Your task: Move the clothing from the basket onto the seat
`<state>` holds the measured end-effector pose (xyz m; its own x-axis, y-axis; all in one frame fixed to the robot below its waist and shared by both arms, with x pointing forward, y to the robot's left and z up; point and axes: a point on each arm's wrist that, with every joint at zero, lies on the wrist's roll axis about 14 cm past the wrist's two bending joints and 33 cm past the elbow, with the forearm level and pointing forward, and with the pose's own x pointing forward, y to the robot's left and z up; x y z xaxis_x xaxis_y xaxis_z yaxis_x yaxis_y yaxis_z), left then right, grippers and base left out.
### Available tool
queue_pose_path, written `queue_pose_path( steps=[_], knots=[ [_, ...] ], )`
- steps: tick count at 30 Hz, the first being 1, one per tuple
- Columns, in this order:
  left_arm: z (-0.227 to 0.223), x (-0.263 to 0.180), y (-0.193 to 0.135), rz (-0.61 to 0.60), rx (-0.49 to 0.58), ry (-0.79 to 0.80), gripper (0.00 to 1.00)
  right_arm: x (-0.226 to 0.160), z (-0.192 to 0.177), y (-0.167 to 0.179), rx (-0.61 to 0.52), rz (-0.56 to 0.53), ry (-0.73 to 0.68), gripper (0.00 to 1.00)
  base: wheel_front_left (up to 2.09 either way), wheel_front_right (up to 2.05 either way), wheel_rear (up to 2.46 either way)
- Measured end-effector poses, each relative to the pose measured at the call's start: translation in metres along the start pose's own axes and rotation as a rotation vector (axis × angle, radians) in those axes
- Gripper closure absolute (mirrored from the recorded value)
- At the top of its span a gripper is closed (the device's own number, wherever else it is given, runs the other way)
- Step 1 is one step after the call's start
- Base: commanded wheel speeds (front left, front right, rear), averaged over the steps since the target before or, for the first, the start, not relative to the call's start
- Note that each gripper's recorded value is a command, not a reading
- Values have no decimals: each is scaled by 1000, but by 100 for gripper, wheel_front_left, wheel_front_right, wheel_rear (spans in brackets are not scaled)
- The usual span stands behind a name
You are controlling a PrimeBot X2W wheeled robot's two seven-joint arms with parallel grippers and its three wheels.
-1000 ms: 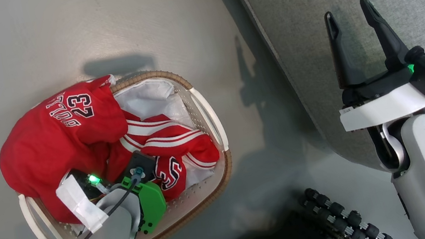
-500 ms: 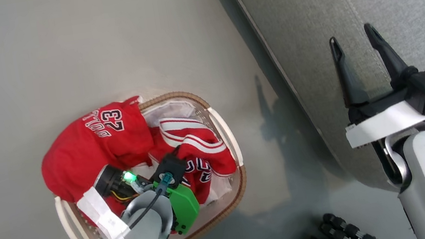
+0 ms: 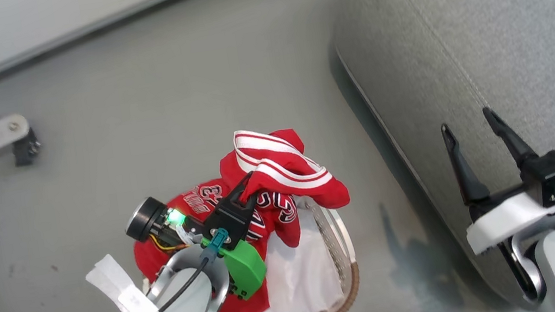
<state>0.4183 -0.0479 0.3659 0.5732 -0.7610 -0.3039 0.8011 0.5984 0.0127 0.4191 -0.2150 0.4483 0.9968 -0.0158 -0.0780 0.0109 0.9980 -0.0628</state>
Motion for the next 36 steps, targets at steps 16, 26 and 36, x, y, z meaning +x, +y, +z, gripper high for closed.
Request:
queue_pose_path(
  steps=[16, 26, 36],
  knots=[
    [197, -65, 24, 80, 510, -279, 100, -47, 66, 55, 32, 157, -183, 0, 0, 0, 0],
    [273, -96, 21, 119, 635, -374, 100, -52, 109, 97, 27, 285, -306, 0, 0, 0, 0],
    [283, -101, 12, 112, 648, -382, 100, -52, 130, 143, 18, 428, -358, 0, 0, 0, 0]
  ],
)
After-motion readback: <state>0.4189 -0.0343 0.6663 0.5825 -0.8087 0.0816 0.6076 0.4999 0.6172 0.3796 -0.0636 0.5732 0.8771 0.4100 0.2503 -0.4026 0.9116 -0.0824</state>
